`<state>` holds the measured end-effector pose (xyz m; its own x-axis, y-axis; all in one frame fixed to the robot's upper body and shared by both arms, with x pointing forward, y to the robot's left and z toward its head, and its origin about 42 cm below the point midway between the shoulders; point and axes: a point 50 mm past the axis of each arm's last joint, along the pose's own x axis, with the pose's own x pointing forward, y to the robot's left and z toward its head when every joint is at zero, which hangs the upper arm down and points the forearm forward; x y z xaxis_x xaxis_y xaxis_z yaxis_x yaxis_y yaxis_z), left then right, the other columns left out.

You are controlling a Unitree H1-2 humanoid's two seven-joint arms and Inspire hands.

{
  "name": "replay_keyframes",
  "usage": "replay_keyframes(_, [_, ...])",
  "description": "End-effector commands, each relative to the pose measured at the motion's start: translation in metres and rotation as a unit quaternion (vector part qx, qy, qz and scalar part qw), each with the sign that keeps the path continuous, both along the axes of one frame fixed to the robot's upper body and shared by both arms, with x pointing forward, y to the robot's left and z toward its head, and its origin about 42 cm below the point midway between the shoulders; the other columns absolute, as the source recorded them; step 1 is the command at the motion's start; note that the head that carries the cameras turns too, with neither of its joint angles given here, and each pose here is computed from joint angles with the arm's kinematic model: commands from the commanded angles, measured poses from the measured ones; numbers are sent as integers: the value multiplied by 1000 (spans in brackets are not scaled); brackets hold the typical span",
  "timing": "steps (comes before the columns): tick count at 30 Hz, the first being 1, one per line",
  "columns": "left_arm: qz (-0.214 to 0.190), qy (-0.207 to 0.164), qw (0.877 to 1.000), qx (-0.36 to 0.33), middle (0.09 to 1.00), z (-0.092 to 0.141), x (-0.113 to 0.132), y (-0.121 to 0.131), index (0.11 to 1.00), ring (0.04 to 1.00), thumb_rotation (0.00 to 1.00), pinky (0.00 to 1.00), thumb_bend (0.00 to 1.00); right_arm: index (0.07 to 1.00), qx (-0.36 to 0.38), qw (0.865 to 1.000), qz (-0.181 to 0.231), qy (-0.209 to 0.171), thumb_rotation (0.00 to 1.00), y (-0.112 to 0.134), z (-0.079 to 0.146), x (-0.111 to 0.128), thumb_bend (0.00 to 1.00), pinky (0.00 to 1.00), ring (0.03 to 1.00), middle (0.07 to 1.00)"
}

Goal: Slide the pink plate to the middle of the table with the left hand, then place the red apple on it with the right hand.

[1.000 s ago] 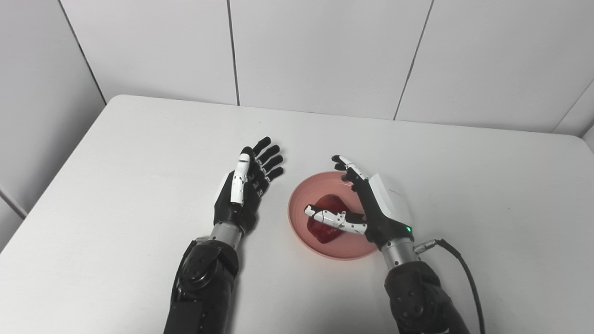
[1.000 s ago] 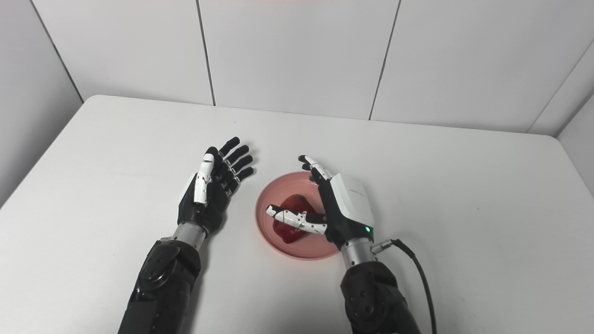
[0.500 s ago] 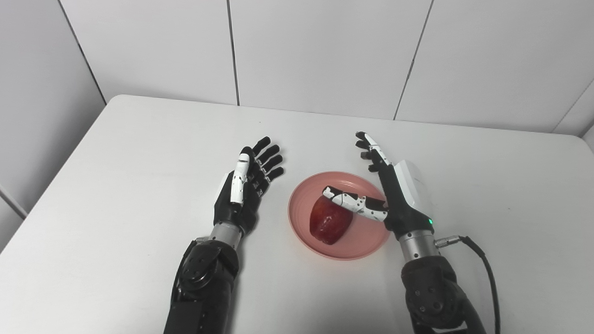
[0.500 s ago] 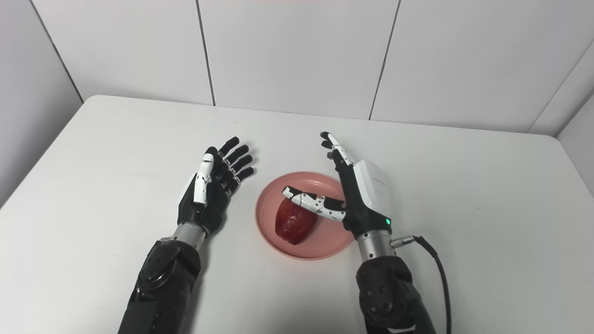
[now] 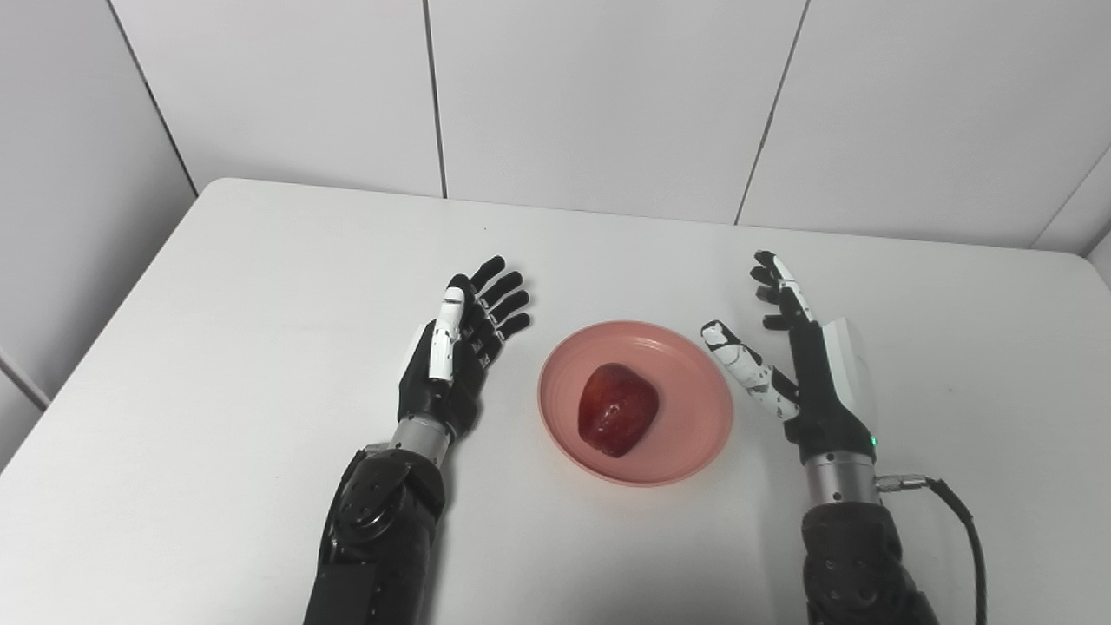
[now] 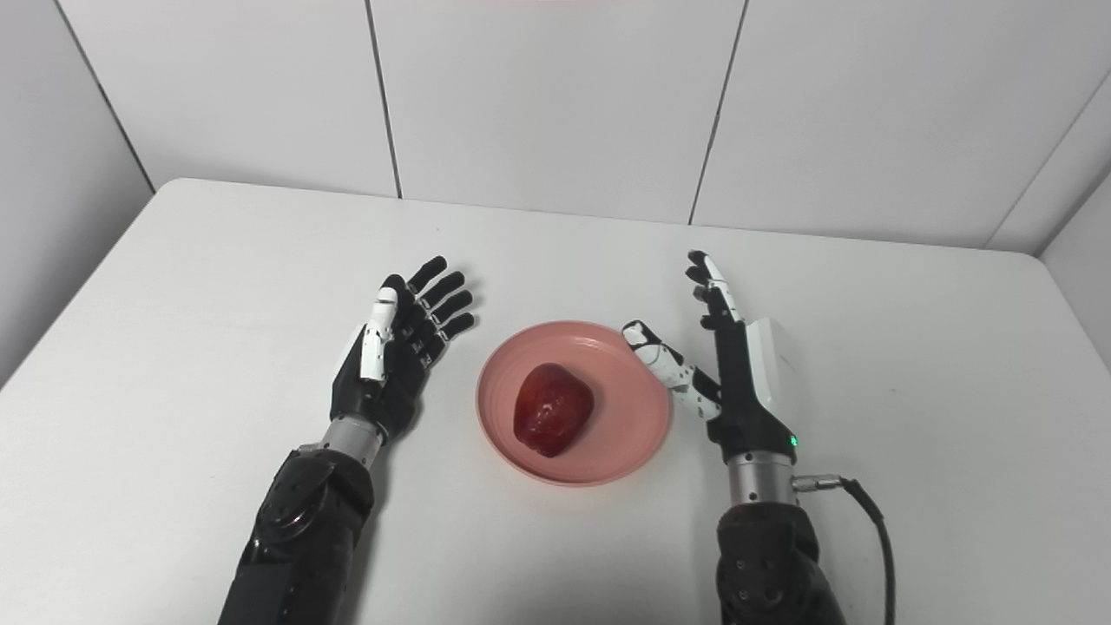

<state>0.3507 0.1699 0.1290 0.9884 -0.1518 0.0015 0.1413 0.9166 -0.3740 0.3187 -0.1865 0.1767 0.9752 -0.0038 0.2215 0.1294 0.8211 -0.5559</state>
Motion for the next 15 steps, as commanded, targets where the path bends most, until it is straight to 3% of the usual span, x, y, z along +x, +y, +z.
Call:
replay_keyframes(1, [0,45,999,12,856,-17,-8,4,844,854,1000,841,416,880,13,999,-5,-41,1000,-1,7,0,810,760,833,857])
replay_keyframes(15, [0,43,999,16,862,-18,-8,7,848,860,1000,845,420,887,117,993,-24,26,1000,-9,-34,-5,509,800,860,878])
